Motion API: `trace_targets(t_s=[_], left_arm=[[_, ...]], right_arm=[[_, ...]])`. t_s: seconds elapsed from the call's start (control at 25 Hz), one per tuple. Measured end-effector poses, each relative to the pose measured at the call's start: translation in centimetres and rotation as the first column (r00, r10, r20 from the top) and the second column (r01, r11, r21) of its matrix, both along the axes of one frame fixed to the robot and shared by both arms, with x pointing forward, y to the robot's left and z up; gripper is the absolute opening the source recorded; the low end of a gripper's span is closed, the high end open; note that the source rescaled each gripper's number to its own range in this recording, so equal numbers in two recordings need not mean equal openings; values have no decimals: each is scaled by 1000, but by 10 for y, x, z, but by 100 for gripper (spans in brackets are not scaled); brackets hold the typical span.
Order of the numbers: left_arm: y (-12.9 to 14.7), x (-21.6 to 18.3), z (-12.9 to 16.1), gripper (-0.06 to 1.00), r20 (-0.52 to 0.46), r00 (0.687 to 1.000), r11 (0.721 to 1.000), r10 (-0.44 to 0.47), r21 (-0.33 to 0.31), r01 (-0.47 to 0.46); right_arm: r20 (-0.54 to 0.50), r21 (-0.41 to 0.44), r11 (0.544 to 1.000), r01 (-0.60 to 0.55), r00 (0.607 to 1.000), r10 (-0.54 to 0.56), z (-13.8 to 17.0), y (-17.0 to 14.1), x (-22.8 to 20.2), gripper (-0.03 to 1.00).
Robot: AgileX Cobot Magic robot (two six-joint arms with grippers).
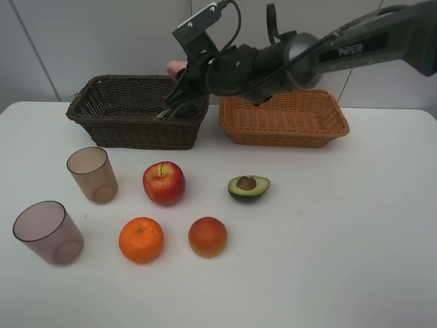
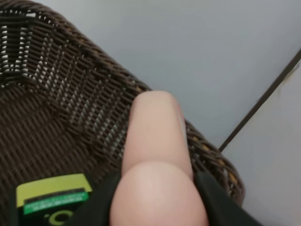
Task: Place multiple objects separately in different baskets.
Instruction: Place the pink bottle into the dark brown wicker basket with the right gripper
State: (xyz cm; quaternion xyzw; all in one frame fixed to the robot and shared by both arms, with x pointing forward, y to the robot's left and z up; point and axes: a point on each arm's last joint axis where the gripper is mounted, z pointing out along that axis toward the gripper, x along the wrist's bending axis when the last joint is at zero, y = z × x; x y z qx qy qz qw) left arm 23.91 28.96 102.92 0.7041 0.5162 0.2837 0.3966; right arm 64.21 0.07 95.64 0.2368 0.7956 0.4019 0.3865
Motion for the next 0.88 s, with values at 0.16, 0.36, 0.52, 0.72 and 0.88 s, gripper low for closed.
trace_targets(t_s=[0.16,0.36,0.52,0.72,0.88], left_arm=[[0,0,0,94,0,1000,1000,0,0,0],[0,0,0,94,0,1000,1000,0,0,0],[0,0,0,94,0,1000,1000,0,0,0],[0,0,0,94,0,1000,1000,0,0,0],[0,0,0,94,0,1000,1000,0,0,0]], right_arm=[[-18,-5,1000,-12,1000,12,-2,1,-1,0],[-21,-5,1000,-13,1000,13,-2,1,-1,0],[-21,-5,1000,-13,1000,13,-2,1,-1,0],[-21,-5,1000,-13,1000,13,-2,1,-1,0],[-26,-1,1000,-11,1000,10,-2,1,-1,0]])
